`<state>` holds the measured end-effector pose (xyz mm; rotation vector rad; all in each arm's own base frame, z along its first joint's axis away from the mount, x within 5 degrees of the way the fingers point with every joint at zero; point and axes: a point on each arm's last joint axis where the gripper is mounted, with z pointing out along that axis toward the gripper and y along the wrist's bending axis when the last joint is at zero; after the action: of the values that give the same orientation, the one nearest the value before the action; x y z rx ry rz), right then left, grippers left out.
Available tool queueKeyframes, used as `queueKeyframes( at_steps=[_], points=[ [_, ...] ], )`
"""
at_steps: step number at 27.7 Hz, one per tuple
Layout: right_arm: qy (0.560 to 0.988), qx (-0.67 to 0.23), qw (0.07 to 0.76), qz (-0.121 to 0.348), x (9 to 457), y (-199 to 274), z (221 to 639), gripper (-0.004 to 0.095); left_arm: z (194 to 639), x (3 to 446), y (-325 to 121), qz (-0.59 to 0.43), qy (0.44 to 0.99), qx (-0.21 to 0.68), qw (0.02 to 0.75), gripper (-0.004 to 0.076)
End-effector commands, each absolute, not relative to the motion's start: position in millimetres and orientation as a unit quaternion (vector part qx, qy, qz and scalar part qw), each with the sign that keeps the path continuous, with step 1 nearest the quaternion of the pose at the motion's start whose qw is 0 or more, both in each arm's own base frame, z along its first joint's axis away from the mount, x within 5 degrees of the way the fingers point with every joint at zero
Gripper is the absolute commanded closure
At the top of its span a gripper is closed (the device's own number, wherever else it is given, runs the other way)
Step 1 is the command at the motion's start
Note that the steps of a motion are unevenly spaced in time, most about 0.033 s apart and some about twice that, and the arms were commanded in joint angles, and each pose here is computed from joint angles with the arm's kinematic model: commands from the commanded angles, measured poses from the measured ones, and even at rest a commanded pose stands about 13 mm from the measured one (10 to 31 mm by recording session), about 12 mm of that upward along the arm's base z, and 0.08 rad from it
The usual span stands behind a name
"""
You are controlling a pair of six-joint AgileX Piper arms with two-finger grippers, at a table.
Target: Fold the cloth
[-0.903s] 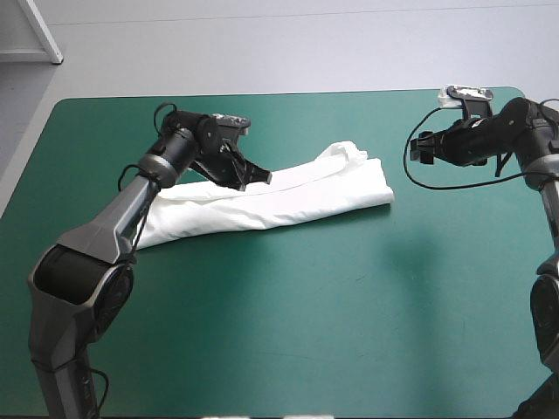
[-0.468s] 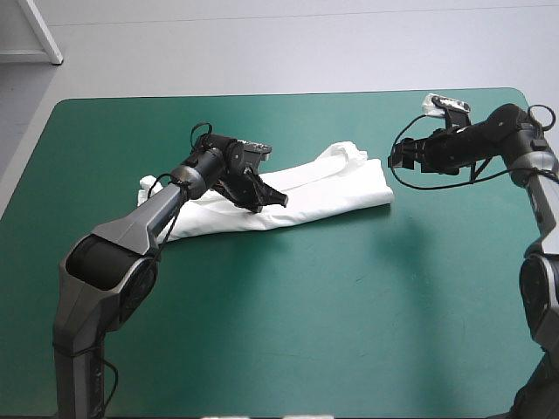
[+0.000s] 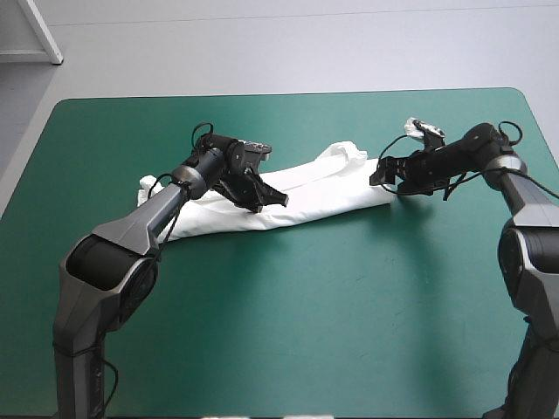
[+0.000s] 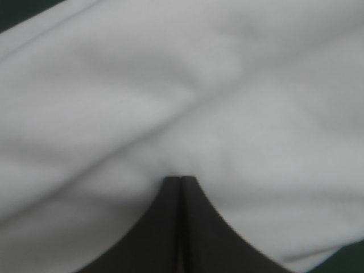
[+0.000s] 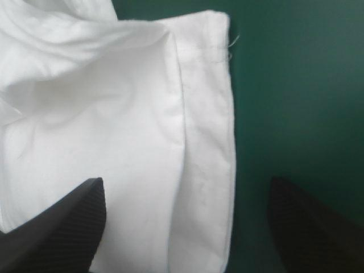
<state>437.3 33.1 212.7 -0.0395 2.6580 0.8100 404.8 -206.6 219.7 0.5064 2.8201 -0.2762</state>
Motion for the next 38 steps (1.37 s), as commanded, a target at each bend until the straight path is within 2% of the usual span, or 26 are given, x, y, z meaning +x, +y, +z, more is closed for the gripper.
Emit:
queueKeyframes(
  at_steps=[1, 3, 6, 14, 21, 26, 31, 38],
  points=[
    [0.929, -0.035, 0.205, 0.306, 437, 52, 233, 0.0172, 240, 401, -213, -0.116, 0.966, 0.169, 0.156, 0.0732],
    [0.93, -0.043, 0.197, 0.306, 438, 62, 226, 0.0194, 240, 401, -213, -0.116, 0.966, 0.169, 0.156, 0.0732],
    [0.93, -0.054, 0.197, 0.305, 438, 75, 223, 0.0314, 240, 401, -213, -0.115, 0.966, 0.17, 0.156, 0.0732],
    [0.926, -0.078, 0.217, 0.3, 440, 86, 227, 0.0929, 239, 402, -212, -0.112, 0.966, 0.17, 0.158, 0.0732],
    [0.906, -0.098, 0.27, 0.312, 434, 88, 279, 0.0927, 240, 402, -212, -0.112, 0.966, 0.17, 0.159, 0.0732],
    [0.872, -0.12, 0.308, 0.361, 422, 95, 336, 0.0927, 240, 401, -213, -0.118, 0.966, 0.167, 0.157, 0.0732],
    [0.835, -0.164, 0.342, 0.398, 410, 119, 389, 0.0926, 241, 399, -218, -0.145, 0.965, 0.157, 0.149, 0.0732],
    [0.802, -0.211, 0.371, 0.417, 390, 157, 434, 0.0926, 241, 399, -219, -0.153, 0.964, 0.157, 0.148, 0.0732]
  ],
)
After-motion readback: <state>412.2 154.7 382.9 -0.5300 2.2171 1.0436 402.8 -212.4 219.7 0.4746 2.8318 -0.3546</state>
